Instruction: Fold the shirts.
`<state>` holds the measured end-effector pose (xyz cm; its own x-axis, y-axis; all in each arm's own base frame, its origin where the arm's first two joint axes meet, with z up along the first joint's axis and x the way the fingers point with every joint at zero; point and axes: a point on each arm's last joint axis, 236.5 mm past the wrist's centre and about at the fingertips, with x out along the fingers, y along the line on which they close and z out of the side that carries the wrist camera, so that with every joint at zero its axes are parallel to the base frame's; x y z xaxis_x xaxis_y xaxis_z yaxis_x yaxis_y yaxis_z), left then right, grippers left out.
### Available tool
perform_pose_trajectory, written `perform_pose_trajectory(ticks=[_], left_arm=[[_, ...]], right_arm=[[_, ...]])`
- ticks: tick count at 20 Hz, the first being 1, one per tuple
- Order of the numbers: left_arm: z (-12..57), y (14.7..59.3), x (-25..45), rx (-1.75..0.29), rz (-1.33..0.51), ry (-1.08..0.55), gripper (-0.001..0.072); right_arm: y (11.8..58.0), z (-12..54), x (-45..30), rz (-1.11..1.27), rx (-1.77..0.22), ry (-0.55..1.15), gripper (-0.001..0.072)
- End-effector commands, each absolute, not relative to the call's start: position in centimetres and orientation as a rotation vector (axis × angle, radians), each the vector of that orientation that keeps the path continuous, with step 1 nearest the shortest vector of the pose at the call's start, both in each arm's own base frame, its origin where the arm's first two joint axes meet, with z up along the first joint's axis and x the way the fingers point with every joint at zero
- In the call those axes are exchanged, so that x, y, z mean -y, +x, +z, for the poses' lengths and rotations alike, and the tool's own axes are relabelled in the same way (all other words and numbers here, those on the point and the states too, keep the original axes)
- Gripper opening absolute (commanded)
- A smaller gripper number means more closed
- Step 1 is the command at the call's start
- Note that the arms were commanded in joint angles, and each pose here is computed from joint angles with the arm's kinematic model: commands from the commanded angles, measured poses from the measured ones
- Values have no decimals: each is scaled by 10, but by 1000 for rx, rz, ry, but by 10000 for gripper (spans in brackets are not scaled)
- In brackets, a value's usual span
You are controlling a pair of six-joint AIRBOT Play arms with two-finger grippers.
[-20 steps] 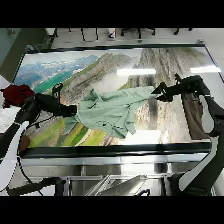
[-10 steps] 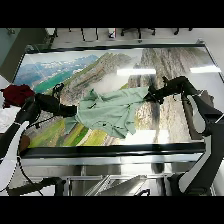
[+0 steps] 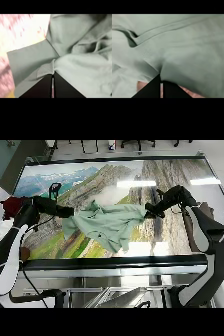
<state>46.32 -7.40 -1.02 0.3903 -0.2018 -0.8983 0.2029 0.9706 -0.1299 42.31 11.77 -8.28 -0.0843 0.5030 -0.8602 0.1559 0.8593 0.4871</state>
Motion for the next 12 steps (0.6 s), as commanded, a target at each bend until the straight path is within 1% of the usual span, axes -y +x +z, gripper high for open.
perform_pose_trajectory(ticks=[1,3,5,7,10,11,12], left_arm=[[1,523,66,-1065,-234,61,12],[-3,553,65,-1061,-230,51,12],[-4,579,73,-1053,-239,10,12],[-3,592,97,-1053,-307,-78,13],[-2,587,132,-1074,-409,-230,13],[-3,582,134,-1088,-413,-247,73],[-4,576,131,-1111,-404,-250,374]], right_arm=[[326,-75,-116,264,-1815,265,19],[268,-82,-130,221,-1837,267,19],[241,-97,-132,150,-1777,309,20],[245,-108,-131,107,-1694,357,20],[277,-108,-147,130,-1565,456,27],[288,-105,-152,145,-1521,483,104],[296,-101,-154,149,-1494,491,274]])
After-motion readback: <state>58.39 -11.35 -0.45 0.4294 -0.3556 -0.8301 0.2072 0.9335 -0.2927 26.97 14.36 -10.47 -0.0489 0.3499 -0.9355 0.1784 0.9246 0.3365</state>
